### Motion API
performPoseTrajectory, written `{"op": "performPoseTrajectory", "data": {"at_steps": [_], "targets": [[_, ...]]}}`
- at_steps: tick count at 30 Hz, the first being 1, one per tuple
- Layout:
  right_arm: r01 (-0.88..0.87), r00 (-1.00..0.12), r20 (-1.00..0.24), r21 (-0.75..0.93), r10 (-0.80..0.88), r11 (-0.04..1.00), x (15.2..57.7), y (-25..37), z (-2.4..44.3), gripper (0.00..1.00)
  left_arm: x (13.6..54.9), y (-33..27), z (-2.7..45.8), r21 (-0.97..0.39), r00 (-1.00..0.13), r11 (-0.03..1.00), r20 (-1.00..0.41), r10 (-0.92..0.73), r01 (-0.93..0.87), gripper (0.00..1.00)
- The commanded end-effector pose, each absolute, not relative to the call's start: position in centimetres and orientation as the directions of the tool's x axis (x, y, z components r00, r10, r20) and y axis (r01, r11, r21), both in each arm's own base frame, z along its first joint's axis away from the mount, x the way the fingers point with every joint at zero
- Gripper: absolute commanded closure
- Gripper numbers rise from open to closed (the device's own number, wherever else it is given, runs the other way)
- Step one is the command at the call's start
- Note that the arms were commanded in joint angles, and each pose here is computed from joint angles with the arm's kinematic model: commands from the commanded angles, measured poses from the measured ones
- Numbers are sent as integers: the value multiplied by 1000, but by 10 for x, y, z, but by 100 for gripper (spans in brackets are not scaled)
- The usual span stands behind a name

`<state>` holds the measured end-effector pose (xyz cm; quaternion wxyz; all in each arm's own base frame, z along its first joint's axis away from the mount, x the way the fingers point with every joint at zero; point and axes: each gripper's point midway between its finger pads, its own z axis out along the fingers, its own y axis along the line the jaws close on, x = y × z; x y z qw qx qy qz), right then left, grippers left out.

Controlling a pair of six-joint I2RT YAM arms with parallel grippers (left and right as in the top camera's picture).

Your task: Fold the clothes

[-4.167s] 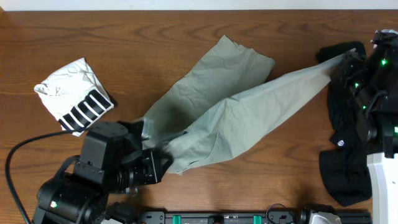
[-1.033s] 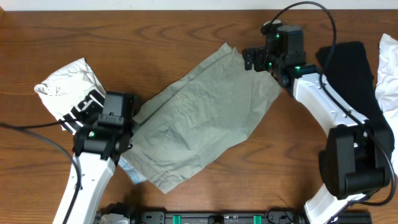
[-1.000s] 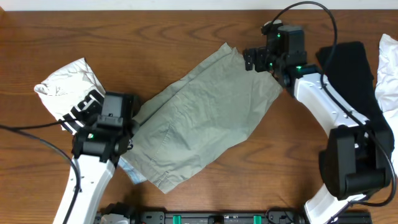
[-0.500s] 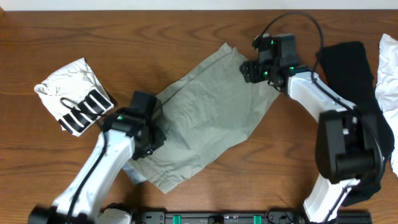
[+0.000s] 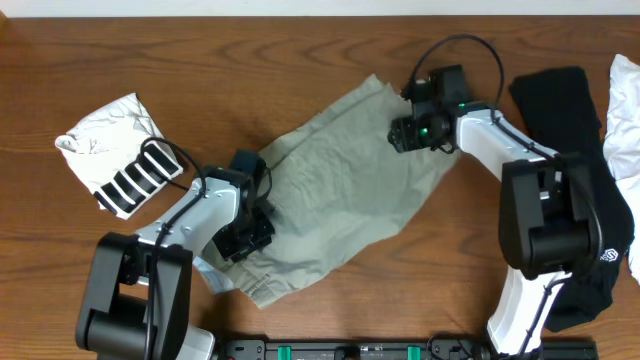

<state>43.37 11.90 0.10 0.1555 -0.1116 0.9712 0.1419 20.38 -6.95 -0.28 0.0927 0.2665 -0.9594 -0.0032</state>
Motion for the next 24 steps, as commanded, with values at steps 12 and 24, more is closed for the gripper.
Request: {"op": "performPoseTrajectory", "data": {"at_steps": [12, 24], "targets": [[193, -967, 165, -24, 194, 981, 325, 25, -48, 50, 297, -24, -5, -83, -958, 964, -118, -262, -254, 61], [264, -947, 194, 12, 257, 964, 320, 33, -43, 50, 346, -46, 15, -174, -947, 985, -317, -44, 12, 62]]}}
